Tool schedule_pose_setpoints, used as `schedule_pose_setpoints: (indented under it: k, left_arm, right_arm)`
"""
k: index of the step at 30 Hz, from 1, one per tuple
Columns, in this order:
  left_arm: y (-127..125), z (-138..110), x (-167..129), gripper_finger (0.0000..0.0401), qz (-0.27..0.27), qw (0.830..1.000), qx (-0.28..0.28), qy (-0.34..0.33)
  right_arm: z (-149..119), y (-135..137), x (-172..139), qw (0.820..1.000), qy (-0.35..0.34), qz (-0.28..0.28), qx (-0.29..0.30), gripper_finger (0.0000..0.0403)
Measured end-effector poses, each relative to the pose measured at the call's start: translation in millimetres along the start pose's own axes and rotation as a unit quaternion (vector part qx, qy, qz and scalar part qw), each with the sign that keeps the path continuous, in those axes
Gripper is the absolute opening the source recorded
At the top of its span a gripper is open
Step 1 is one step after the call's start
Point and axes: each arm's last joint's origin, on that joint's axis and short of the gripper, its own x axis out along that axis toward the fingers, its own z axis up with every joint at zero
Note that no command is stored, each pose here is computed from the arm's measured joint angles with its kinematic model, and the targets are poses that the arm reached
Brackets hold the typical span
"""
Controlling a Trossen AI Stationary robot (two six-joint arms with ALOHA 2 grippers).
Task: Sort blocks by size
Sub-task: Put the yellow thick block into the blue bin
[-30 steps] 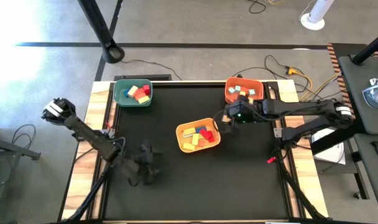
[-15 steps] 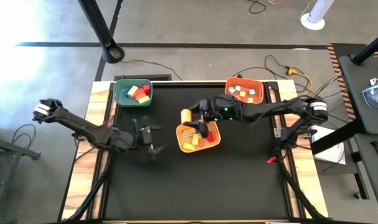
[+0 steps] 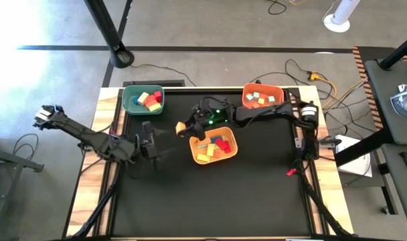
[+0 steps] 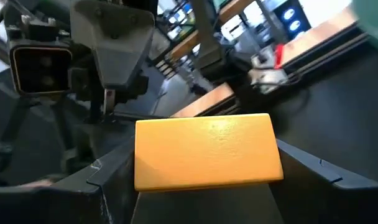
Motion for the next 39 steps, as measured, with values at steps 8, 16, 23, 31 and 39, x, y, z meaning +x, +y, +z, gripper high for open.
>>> schedule_pose_setpoints:
  k: [8, 16, 23, 31, 39]
  left_arm:
    - [-0.7, 3.9, 6.4, 0.0303, -0.009, 0.999, 0.036, 0.026]
    - [-7.0, 10.4, 19.9, 0.0302, -0.034, 0.998, 0.04, 0.032]
    - [-13.5, 25.4, 35.3, 0.0264, -0.104, 0.994, 0.029, 0.032]
    - [-15.6, 40.4, 45.6, 0.0131, -0.112, 0.99, 0.029, 0.083]
    - [-6.7, 62.3, 44.9, 0.0118, -0.131, 0.987, 0.009, 0.096]
  right_arm:
    - [5.8, 4.7, 11.6, 0.996, 0.051, 0.071, -0.006, 0.028]
    - [-5.6, 17.2, 19.1, 0.99, 0.093, 0.106, -0.029, 0.028]
    - [-10.5, 25.2, 23.1, 0.986, 0.103, 0.125, -0.043, 0.0281]
    - [-15.0, 31.3, 25.2, 0.979, 0.121, 0.156, -0.053, 0.0283]
    - [-15.4, 43.3, 25.9, 0.968, 0.129, 0.196, -0.084, 0.0339]
